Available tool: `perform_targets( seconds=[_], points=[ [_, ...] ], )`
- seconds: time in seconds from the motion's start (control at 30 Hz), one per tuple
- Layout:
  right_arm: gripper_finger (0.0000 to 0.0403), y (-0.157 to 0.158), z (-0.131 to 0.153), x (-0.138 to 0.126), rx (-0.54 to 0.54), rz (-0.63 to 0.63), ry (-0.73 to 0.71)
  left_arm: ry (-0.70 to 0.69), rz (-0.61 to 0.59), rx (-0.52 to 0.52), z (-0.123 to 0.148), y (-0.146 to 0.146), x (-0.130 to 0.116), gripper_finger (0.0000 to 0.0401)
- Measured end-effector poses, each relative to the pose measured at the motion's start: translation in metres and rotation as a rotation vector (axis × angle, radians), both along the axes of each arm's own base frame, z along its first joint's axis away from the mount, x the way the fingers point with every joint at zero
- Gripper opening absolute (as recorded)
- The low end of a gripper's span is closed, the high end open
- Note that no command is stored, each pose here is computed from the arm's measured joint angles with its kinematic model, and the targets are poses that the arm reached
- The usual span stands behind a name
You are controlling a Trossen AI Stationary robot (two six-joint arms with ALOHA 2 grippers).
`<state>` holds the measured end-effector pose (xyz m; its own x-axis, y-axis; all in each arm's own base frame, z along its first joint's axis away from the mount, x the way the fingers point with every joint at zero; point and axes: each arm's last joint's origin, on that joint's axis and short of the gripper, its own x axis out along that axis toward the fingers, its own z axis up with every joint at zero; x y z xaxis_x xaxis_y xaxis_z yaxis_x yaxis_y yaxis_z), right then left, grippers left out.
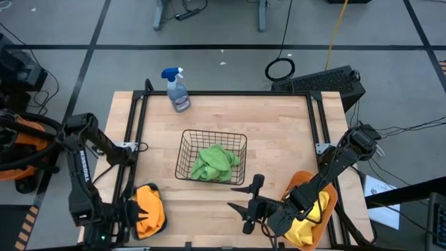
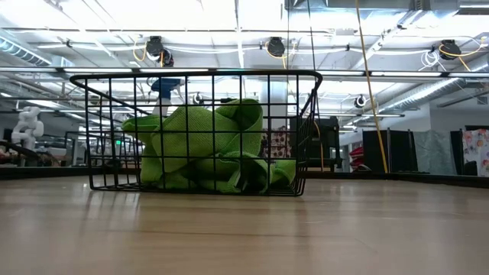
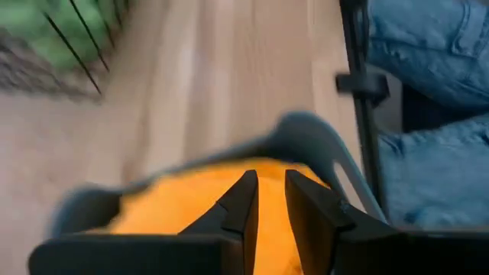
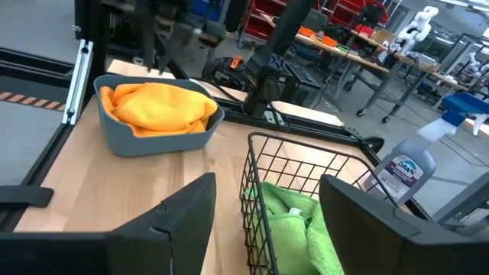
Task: Sort microfiber towel by color & place in baskets
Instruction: Return to Home Position
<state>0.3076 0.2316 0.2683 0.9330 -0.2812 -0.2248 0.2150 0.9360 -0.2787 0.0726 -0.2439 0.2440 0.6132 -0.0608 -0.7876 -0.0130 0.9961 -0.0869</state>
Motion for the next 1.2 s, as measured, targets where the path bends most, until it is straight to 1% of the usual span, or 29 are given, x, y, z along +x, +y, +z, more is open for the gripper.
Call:
perform_targets(
  seconds=[0.07,0.13,0.2,0.27,0.33,0.4,0.43,0.5,0.53,0.6,0.63,0.7,0.77,0.83,0.93,1.03,1.1,1.2],
  points=[
    [0.0226,0.000,0.000,0.000,-0.014,0.003,0.004,-0.077,-0.014,0.057,0.004,0.003,0.002,0.0075],
    [0.0223,-0.001,0.000,0.001,-0.035,0.008,0.010,-0.177,-0.038,0.136,0.007,0.005,0.006,0.0073],
    [0.0214,-0.003,0.001,0.003,-0.058,0.035,0.024,-0.258,-0.063,0.230,0.009,0.008,0.013,0.0068],
    [0.0197,-0.008,0.003,0.006,-0.069,0.069,0.036,-0.294,-0.091,0.322,0.011,0.010,0.023,0.0057],
    [0.0173,-0.013,0.006,0.009,-0.074,0.096,0.042,-0.295,-0.122,0.407,0.012,0.014,0.036,0.0040],
    [0.0143,-0.019,0.010,0.011,-0.090,0.117,0.047,-0.301,-0.149,0.470,0.014,0.017,0.052,0.0016],
    [0.0127,-0.022,0.013,0.012,-0.105,0.122,0.050,-0.312,-0.162,0.492,0.016,0.019,0.062,0.0009],
    [0.0093,-0.029,0.016,0.011,-0.138,0.130,0.077,-0.332,-0.205,0.519,0.020,0.019,0.082,0.0007],
    [0.0075,-0.034,0.019,0.011,-0.144,0.129,0.087,-0.340,-0.248,0.525,0.022,0.020,0.092,0.0008],
    [0.0041,-0.043,0.024,0.008,-0.155,0.114,0.112,-0.351,-0.376,0.552,0.020,0.024,0.110,0.0007],
    [0.0024,-0.049,0.026,0.006,-0.150,0.110,0.115,-0.355,-0.428,0.561,0.019,0.028,0.119,0.0006],
    [0.0007,-0.060,0.027,0.000,-0.127,0.124,0.114,-0.386,-0.506,0.507,0.022,0.040,0.137,0.0004],
    [0.0010,-0.071,0.022,-0.008,-0.087,0.149,0.118,-0.424,-0.546,0.443,0.029,0.057,0.154,0.0004],
    [0.0014,-0.081,0.012,-0.019,-0.044,0.162,0.127,-0.438,-0.571,0.396,0.032,0.075,0.166,0.0004],
    [0.0010,-0.095,-0.003,-0.037,-0.001,0.156,0.105,-0.452,-0.536,0.374,0.035,0.103,0.175,0.0004],
    [0.0002,-0.107,-0.017,-0.057,0.034,0.157,0.050,-0.465,-0.450,0.383,0.034,0.131,0.174,0.0004],
    [0.0002,-0.114,-0.026,-0.069,0.051,0.159,0.015,-0.504,-0.403,0.369,0.028,0.146,0.168,0.0004],
    [0.0003,-0.123,-0.038,-0.086,0.067,0.162,-0.017,-0.612,-0.353,0.346,0.021,0.162,0.153,0.0004]
  ],
)
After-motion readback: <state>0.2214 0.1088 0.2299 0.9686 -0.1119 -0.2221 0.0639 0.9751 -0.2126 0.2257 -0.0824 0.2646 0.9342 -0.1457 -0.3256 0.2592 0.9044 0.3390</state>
